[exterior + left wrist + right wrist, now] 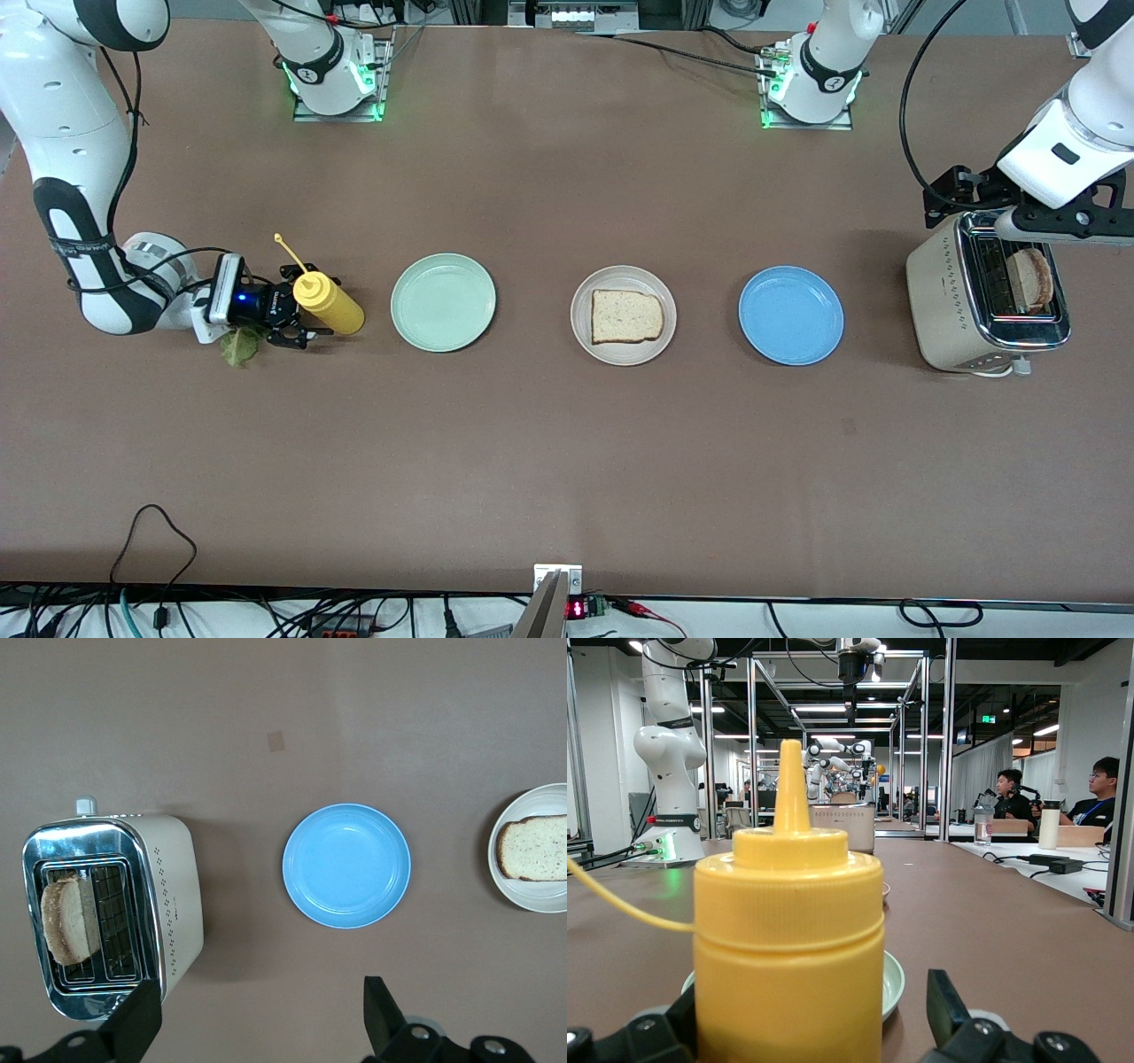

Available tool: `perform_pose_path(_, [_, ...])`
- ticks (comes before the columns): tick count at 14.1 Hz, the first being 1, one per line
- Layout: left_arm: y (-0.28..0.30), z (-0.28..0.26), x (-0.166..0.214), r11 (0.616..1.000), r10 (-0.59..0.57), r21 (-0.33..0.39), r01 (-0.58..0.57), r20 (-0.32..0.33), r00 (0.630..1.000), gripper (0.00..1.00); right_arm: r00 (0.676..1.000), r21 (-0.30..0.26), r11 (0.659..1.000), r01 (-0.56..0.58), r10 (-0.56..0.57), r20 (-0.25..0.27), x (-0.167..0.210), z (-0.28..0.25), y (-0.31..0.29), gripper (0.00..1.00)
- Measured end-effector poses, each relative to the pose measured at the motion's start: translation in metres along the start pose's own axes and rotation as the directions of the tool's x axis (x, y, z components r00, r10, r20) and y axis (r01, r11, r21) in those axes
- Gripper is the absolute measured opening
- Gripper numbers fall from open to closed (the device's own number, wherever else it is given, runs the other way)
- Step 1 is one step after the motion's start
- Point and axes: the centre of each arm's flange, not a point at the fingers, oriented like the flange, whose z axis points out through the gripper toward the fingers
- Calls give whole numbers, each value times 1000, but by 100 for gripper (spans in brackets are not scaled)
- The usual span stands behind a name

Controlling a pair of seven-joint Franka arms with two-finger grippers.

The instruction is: Make sandwich in beige plate with both arms

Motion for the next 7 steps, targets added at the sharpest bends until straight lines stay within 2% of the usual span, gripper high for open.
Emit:
perform_pose_path(3, [1,1,-1,1000,2,0,-2,11,1000,100,1000,-3,1000,0,0,-3,0,6,1,100])
perform_pose_path(5, [1,1,-2,1000,2,0,-2,14,1000,100,1000,-5,1000,-2,2,-4,-1,7,1,96])
perform_pose_path(6, [2,1,-2,1000,4,0,-4,14,1000,100,1000,-6,1000,0,0,-4,-1,7,1,91])
perform_pose_path(7, [5,0,-2,1000,9,1,-9,13,1000,100,1000,-6,1000,1,-1,-5,-1,7,1,78])
